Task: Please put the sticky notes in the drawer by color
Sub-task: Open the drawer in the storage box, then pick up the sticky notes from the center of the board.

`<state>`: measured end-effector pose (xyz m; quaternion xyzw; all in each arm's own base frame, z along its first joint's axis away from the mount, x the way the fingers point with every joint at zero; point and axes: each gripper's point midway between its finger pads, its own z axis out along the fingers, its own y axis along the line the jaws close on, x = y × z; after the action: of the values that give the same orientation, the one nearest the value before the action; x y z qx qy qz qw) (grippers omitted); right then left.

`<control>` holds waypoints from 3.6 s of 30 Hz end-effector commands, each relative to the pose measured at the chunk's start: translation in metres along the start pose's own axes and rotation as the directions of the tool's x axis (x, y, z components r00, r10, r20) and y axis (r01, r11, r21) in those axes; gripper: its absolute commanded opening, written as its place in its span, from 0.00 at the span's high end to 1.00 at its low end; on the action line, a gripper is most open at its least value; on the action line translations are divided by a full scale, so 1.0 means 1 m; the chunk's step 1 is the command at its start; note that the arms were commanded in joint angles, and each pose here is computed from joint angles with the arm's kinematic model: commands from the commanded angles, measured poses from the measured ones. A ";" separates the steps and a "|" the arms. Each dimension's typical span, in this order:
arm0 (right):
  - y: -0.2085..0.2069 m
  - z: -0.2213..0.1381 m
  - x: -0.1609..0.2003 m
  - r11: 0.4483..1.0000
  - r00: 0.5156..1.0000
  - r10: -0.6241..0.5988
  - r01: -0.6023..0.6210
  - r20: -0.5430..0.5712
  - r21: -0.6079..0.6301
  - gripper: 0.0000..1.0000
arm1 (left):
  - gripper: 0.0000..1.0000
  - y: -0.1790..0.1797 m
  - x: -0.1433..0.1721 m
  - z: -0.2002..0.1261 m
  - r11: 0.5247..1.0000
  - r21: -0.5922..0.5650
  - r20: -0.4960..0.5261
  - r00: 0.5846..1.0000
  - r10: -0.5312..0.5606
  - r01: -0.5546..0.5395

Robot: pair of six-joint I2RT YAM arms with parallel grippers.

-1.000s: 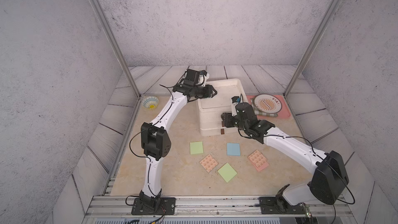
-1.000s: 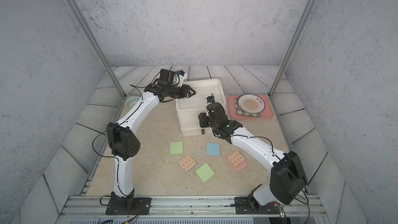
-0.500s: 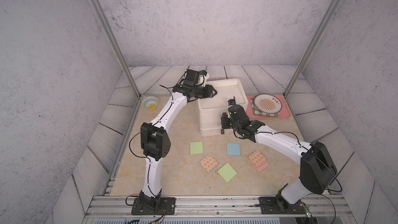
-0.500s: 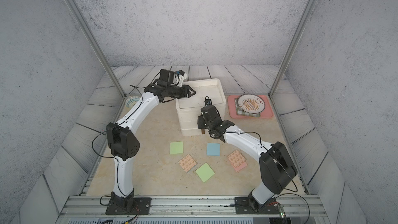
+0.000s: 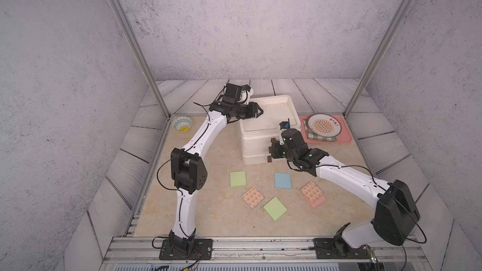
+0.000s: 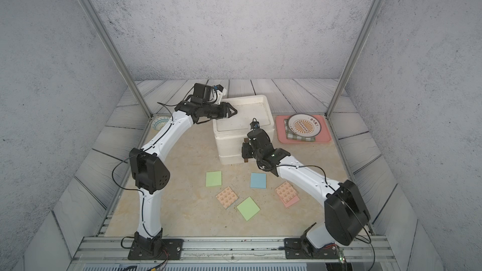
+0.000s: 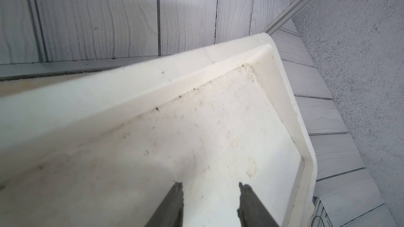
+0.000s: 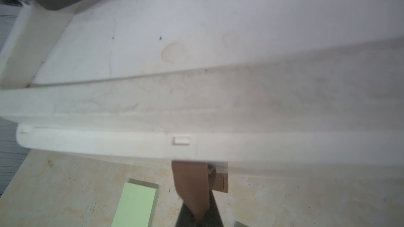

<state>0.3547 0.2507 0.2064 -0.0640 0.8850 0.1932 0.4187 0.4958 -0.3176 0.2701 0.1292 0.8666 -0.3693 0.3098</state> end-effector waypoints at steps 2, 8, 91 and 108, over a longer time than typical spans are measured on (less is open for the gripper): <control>-0.007 -0.040 -0.008 0.999 0.999 0.041 -0.042 0.035 0.000 1.00 | 0.53 0.068 0.088 0.053 0.976 -0.158 -0.251 0.949 -0.189 0.153; -0.004 -0.063 -0.005 0.998 0.998 0.060 -0.059 0.004 -0.029 1.00 | 0.52 0.067 0.088 0.058 0.975 -0.158 -0.253 0.948 -0.193 0.156; -0.162 -0.071 0.214 0.891 0.714 0.420 -0.207 -0.560 0.404 0.01 | 0.21 0.135 0.218 -0.152 0.858 -0.261 0.035 0.893 -0.449 0.442; -0.169 -0.074 0.205 0.867 0.765 0.336 -0.024 -0.549 0.497 0.01 | 0.22 0.121 0.221 -0.140 0.880 -0.227 -0.008 0.903 -0.429 0.416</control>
<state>0.2098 0.0867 0.0384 0.0726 0.9935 0.0276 0.0831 0.3173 -0.1282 0.1354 -0.0943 0.9203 -0.3156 0.2113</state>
